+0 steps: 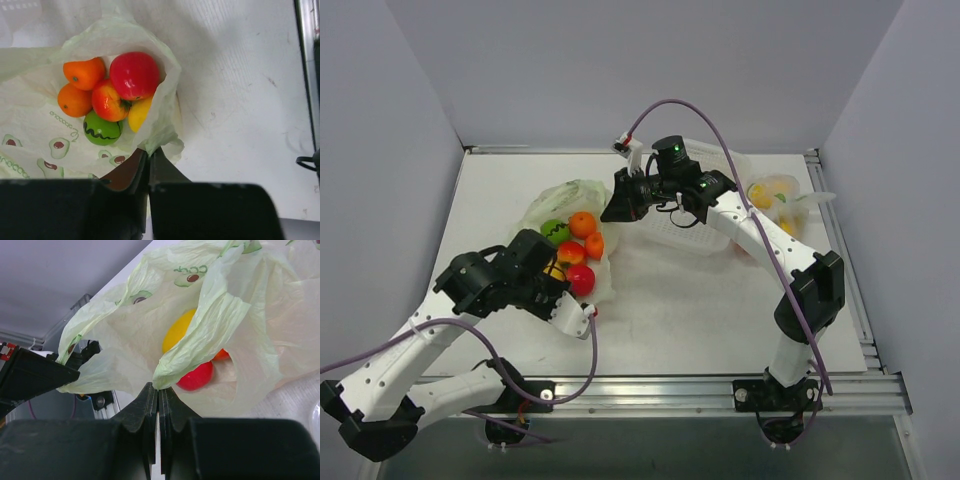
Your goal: Place the fake fruits into the plastic bag and tie a complex knot
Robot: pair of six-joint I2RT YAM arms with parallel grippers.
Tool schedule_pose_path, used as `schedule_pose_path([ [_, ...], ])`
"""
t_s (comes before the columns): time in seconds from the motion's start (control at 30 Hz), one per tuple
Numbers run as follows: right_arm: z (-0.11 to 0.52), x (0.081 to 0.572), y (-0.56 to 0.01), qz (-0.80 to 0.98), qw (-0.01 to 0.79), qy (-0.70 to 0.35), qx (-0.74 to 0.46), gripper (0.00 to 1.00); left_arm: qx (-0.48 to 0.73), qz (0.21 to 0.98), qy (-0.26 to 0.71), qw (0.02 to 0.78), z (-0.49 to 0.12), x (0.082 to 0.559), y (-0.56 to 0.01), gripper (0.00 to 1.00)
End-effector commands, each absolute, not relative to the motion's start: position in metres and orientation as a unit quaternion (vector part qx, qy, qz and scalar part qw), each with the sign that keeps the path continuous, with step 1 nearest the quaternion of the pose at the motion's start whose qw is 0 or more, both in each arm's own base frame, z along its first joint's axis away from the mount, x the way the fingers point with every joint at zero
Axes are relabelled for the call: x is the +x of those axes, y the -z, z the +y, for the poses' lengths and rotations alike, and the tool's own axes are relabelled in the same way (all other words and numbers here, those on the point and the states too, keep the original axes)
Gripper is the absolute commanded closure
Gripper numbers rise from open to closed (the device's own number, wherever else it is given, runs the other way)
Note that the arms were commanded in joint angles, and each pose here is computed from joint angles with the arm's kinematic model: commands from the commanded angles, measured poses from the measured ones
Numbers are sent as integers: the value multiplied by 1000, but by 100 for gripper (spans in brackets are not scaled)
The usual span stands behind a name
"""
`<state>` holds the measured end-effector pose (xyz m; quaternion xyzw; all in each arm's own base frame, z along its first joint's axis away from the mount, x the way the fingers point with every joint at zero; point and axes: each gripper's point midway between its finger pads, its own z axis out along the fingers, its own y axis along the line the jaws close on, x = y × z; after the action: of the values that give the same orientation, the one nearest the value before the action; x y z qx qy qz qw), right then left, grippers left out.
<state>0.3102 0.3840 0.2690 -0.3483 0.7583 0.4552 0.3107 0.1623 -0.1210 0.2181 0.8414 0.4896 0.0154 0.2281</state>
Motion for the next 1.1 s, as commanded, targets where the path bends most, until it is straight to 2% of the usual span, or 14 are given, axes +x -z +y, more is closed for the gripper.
schedule_pose_path([
  [0.0, 379, 290, -320, 720, 328, -495, -361, 100, 815, 515, 61, 258, -124, 126, -245, 97],
  [0.03, 378, 285, -332, 712, 332, -502, -363, 100, 776, 546, 76, 307, -136, 132, -259, 100],
  [0.13, 362, 260, -368, 682, 337, -528, -378, 100, 711, 568, 112, 400, -145, 130, -293, 100],
  [0.3, 321, 231, -416, 644, 328, -580, -377, 100, 545, 634, 21, 548, -109, 160, -345, 100],
  [0.4, 302, 215, -432, 628, 320, -600, -378, 100, 430, 635, -30, 641, -88, 184, -391, 100],
  [0.53, 271, 228, -436, 643, 348, -589, -344, 100, 331, 649, -87, 680, -62, 204, -418, 100],
  [0.67, 229, 249, -441, 670, 405, -555, -280, 100, 296, 651, -87, 694, -64, 217, -421, 100],
  [0.87, 154, 279, -414, 714, 474, -485, -173, 100, 277, 673, -25, 686, -90, 243, -410, 100],
  [1.07, 121, 273, -416, 713, 520, -445, -153, 100, 242, 694, 46, 676, -105, 275, -415, 100],
])
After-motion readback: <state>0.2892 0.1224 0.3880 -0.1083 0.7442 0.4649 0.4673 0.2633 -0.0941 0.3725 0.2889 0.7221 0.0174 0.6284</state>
